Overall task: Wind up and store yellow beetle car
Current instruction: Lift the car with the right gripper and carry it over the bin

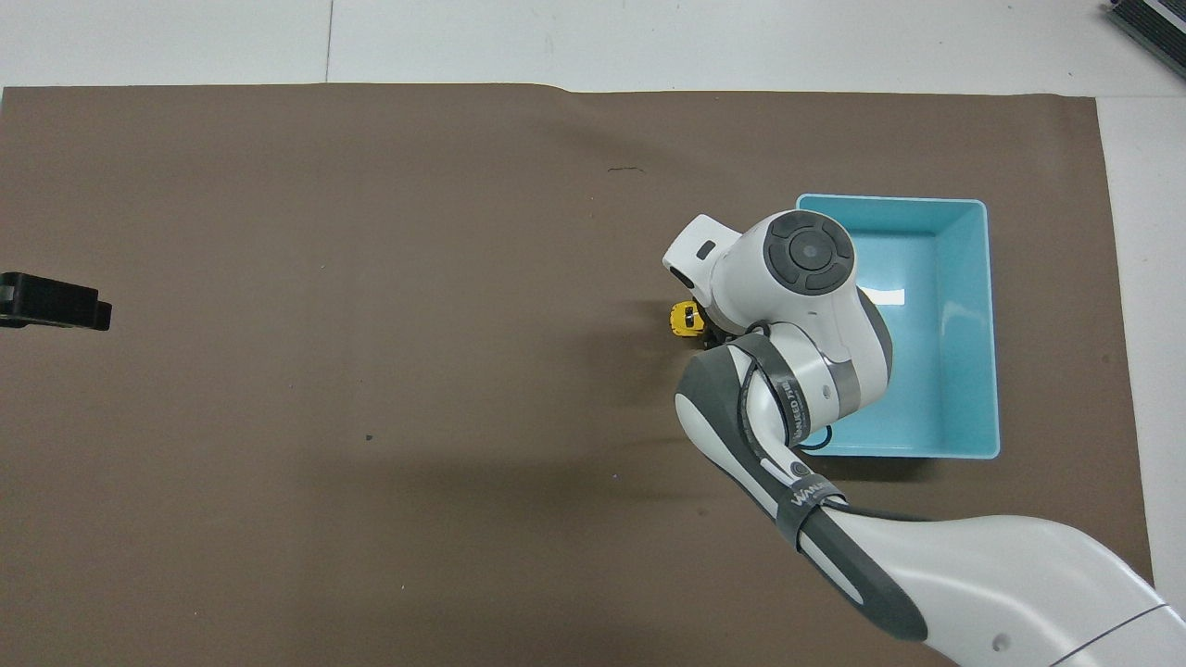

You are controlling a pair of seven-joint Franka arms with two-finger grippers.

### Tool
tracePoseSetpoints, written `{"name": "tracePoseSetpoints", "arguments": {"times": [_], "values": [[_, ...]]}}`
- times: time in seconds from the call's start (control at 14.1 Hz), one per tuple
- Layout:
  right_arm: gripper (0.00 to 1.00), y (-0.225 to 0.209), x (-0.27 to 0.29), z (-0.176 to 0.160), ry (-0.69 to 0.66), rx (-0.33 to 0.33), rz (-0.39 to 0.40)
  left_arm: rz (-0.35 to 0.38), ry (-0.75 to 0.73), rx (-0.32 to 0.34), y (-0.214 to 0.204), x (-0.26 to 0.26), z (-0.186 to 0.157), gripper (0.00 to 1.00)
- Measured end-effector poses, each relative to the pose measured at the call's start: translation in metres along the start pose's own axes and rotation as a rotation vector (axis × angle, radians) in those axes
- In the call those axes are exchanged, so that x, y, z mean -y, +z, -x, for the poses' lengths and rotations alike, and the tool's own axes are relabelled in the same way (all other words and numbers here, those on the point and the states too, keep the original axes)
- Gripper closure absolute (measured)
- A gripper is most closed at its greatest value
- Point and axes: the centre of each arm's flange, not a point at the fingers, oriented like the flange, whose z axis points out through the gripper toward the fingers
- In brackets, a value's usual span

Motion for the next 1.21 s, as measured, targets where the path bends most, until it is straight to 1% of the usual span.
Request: {"name": "tracePoseSetpoints", "arguments": {"times": [0.36, 0.78, 1.0, 1.21], "values": [[0.5, -0.039, -0.011, 0.0, 0.017, 0.008, -0.006, 0.0, 0.0, 0.0, 0.0, 0.0, 0.0, 0.0], [0.5, -0.09, -0.011, 0.023, 0.051, 0.021, 0.0, 0.0, 0.0, 0.0, 0.0, 0.0, 0.0, 0.0], [0.5, -0.101, -0.014, 0.055, 0.087, 0.03, -0.008, 0.0, 0.0, 0.0, 0.0, 0.0, 0.0, 0.0], [0.5, -0.104, -0.018, 0.099, 0.063, 0.037, -0.029, 0.0, 0.0, 0.0, 0.0, 0.0, 0.0, 0.0]]}}
